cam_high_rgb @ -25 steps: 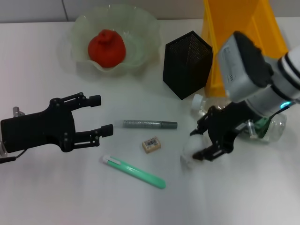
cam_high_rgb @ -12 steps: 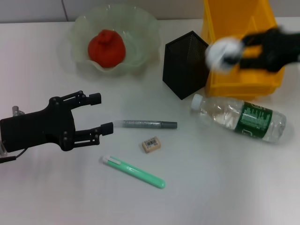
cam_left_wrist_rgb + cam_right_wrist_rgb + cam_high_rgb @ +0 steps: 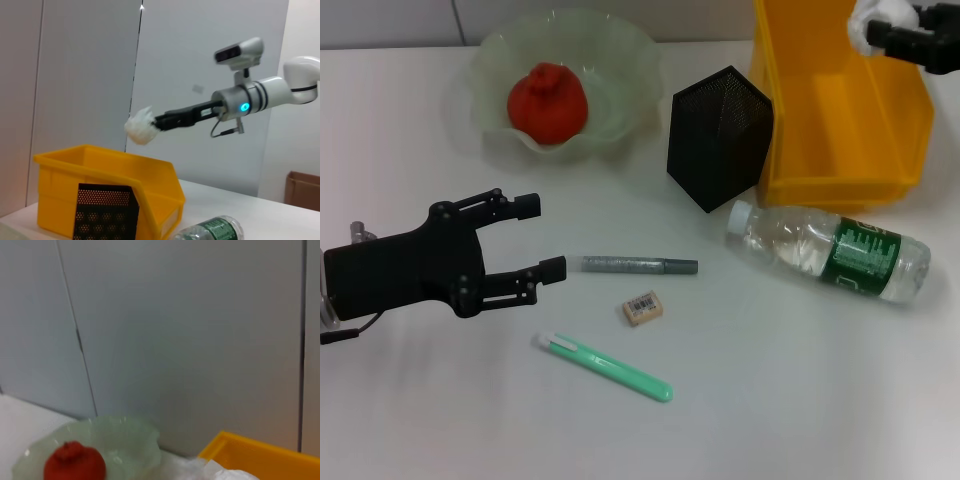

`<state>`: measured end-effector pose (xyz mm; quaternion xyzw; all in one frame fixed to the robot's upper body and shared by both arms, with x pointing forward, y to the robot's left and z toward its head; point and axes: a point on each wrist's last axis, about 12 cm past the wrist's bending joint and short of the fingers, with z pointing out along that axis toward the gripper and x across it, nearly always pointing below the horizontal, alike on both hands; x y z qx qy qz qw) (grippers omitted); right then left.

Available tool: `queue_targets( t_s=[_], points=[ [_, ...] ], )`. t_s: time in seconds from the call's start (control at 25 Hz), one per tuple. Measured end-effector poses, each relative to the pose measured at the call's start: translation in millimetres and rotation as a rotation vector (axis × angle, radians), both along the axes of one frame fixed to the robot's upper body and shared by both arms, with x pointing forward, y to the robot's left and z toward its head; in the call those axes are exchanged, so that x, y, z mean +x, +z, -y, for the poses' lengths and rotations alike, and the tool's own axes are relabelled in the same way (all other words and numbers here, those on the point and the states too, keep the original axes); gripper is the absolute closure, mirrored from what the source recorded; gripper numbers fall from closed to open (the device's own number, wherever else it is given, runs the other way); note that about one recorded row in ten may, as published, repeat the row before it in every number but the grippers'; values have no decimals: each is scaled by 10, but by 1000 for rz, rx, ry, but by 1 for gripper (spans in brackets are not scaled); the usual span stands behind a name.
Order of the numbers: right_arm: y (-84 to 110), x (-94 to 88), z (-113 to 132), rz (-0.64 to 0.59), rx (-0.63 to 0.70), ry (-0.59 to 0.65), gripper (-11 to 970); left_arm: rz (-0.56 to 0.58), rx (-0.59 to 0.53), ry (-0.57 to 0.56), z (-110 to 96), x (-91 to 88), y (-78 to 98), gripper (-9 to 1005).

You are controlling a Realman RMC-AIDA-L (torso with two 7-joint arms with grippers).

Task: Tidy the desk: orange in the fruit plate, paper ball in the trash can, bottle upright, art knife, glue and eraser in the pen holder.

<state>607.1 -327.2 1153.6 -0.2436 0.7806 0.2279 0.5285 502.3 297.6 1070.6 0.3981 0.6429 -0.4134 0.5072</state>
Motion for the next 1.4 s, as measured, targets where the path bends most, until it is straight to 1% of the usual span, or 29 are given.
queue_targets(
  t_s=[0.04,0.2,0.4,0.56,0.64,0.68,0.72,0.8,0.84,0.88,0.92,0.96,1.08,1.2,1.4],
  points=[
    [-42,57,-68,-13,-28,0,398,0,-1,0,3,0,0,166],
    [-67,118,-158,-23,-59,14,361,-1,-1,-1,5,3,1,166],
    [-26,153,-176,-5,-64,4,302,-1,-1,-1,6,5,2,166],
    [23,146,-177,9,-31,5,238,2,0,-1,6,5,2,167],
    [97,97,-183,17,3,54,206,2,-1,-3,7,3,3,167],
    [176,29,-189,15,30,128,190,1,-2,-4,6,2,5,167],
    [217,-9,-187,4,41,170,174,1,-2,-5,5,2,6,167],
    [347,-126,-186,-54,64,306,158,-2,-3,-9,7,1,9,167],
    [449,-186,-174,-131,41,392,159,-1,-3,-10,6,1,11,167],
    [483,-199,-179,-179,6,421,159,-1,-3,-10,6,1,11,167],
    [515,-206,-179,-227,-37,441,159,-1,-3,-11,4,2,14,167],
    [515,-206,-179,-227,-37,441,160,1,-2,-12,0,7,20,167],
    [536,-193,-246,-373,-216,486,160,5,-1,-15,0,16,31,167],
    [516,-165,-334,-470,-356,486,161,7,-2,-15,-3,22,41,167],
    [464,-109,-522,-567,-524,465,162,7,-3,-16,-6,28,50,166]
  ],
)
